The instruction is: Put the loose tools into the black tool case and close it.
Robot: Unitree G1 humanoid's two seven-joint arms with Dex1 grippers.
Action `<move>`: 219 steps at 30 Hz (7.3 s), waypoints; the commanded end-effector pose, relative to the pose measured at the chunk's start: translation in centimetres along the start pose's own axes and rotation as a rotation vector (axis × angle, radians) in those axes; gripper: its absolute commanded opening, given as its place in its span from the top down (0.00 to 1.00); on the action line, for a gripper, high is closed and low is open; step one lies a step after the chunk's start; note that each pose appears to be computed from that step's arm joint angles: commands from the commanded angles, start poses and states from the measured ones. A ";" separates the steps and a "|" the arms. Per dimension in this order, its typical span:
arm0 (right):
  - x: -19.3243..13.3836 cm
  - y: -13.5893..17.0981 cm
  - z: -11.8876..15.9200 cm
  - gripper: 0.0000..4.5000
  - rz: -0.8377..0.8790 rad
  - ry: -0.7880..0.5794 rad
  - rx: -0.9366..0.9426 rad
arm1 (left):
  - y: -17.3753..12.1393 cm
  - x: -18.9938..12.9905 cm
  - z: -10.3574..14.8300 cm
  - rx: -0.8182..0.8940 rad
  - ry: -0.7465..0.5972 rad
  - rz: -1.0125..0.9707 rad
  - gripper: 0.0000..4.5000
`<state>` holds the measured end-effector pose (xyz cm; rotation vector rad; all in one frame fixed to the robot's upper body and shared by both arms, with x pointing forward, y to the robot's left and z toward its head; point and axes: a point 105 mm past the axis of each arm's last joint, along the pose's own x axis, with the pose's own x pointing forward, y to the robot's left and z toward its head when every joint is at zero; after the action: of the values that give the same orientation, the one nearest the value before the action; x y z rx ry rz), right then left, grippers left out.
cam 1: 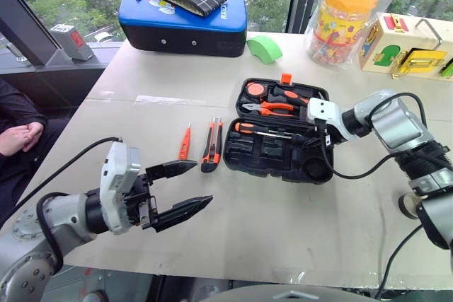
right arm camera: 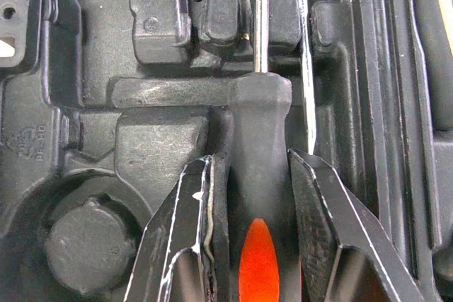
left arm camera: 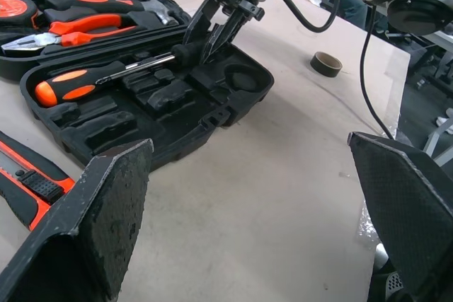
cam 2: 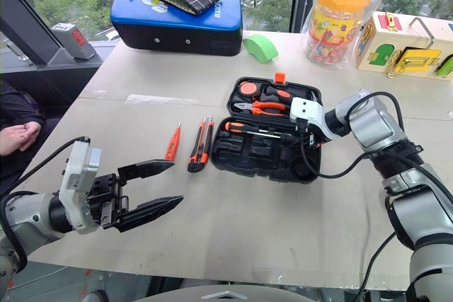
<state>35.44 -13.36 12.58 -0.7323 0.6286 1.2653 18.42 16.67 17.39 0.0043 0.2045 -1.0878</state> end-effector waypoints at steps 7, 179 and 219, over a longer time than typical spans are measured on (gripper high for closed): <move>-1.2 0.3 0.4 0.30 0.044 -0.020 -0.057 | -0.6 0.1 0.7 0.050 -0.014 -0.019 0.00; -9.2 15.0 2.2 0.00 -0.490 -0.601 0.032 | 13.0 9.0 -0.2 -0.048 0.108 0.565 0.00; -9.8 14.6 1.9 0.00 -0.445 -0.570 0.009 | 12.9 10.6 -4.7 -0.096 0.254 0.762 0.00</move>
<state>19.46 -15.96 18.61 -0.4058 0.0229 0.9814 33.87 14.00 9.27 0.0811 0.4575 -0.3139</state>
